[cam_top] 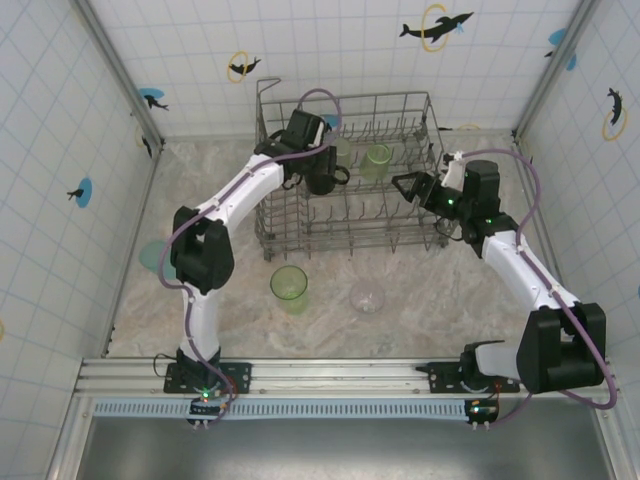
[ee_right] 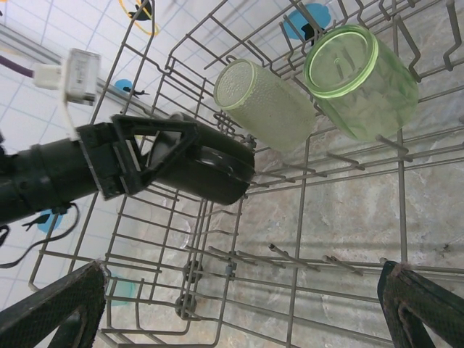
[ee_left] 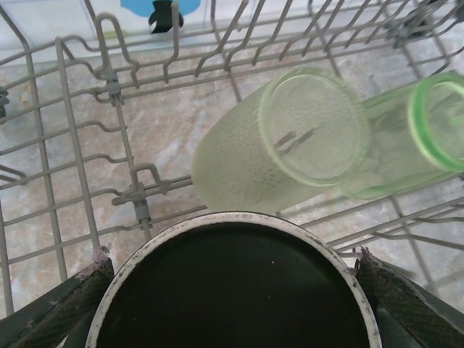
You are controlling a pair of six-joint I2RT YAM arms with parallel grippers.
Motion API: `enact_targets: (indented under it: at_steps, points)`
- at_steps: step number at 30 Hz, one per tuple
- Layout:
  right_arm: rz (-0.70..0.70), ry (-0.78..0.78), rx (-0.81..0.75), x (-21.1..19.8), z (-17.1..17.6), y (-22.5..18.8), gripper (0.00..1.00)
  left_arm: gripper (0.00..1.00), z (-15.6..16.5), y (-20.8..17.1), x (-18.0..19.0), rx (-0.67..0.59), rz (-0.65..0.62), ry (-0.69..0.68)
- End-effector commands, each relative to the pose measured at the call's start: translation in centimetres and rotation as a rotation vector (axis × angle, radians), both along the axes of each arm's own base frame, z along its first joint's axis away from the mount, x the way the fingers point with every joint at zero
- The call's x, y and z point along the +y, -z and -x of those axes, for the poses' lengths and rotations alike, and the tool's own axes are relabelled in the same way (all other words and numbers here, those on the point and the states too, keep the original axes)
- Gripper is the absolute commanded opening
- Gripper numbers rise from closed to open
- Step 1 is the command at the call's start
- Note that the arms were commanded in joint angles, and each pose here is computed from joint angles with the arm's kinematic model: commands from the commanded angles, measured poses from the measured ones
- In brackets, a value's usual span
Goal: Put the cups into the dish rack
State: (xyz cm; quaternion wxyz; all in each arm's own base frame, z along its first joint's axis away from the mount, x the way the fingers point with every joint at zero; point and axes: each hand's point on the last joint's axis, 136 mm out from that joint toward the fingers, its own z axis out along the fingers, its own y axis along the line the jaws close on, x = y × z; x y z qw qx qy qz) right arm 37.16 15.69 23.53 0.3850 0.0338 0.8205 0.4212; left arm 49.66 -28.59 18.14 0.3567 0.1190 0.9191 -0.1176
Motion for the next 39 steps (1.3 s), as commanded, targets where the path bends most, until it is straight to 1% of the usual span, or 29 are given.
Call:
enact_targets:
  at_steps: [1,5,9,10,12,14,15,19,22,23,24,27,32,34,39]
  points:
    - [0.003,0.001,-0.015,-0.2,0.6,-0.5,1.0,0.0,-1.0,-0.3,-0.3,-0.05,0.0,-0.01]
    - [0.005,0.009,-0.017,-0.4,0.8,-0.3,1.0,0.0,-1.3,0.4,0.4,-0.061,-0.048,-0.052]
    - [0.005,0.01,-0.014,-0.4,0.7,-0.3,1.0,0.02,-1.0,1.2,-0.2,-0.03,-0.024,-0.029]
    - [0.003,0.01,-0.017,-0.4,0.8,-0.3,1.0,0.06,-0.9,1.3,-0.4,-0.025,-0.018,-0.021]
    - [0.001,0.01,-0.014,-0.4,0.8,-0.3,1.0,0.18,-0.8,1.5,-0.7,-0.006,0.016,-0.04]
    - [0.001,0.006,-0.016,-0.3,0.8,-0.4,1.0,0.19,-0.7,1.5,-0.7,-0.003,0.022,-0.04]
    - [0.003,0.007,-0.017,-0.4,0.9,-0.4,1.0,0.21,-0.7,1.4,-0.8,-0.004,0.026,-0.04]
    - [0.002,0.01,-0.018,-0.5,1.0,-0.4,1.0,0.49,-0.6,1.3,-1.2,0.003,0.044,-0.028]
    - [0.003,-0.001,-0.018,-0.4,1.1,-0.4,1.0,0.58,-0.6,1.0,-1.2,-0.001,0.05,-0.031]
    - [0.005,0.0,-0.02,-0.4,1.2,-0.4,1.0,0.65,-0.6,0.7,-1.2,-0.005,0.057,-0.033]
    - [0.005,0.0,-0.021,-0.4,1.2,-0.4,1.0,0.7,-0.6,0.6,-1.2,-0.004,0.06,-0.032]
    - [0.006,0.0,-0.021,-0.4,1.3,-0.4,1.0,0.8,-0.5,-0.3,-1.3,-0.017,0.076,-0.027]
    - [0.008,0.0,-0.021,-0.5,1.5,-0.4,1.0,0.93,-0.2,-2.2,-1.2,-0.042,0.105,-0.03]
    - [0.007,0.001,-0.022,-0.6,1.5,-0.4,1.0,0.96,0.0,-2.9,-1.3,-0.05,0.117,-0.023]
    - [0.003,0.0,-0.022,-0.6,1.7,-0.5,1.0,0.97,0.3,-3.8,-1.1,-0.063,0.13,-0.03]
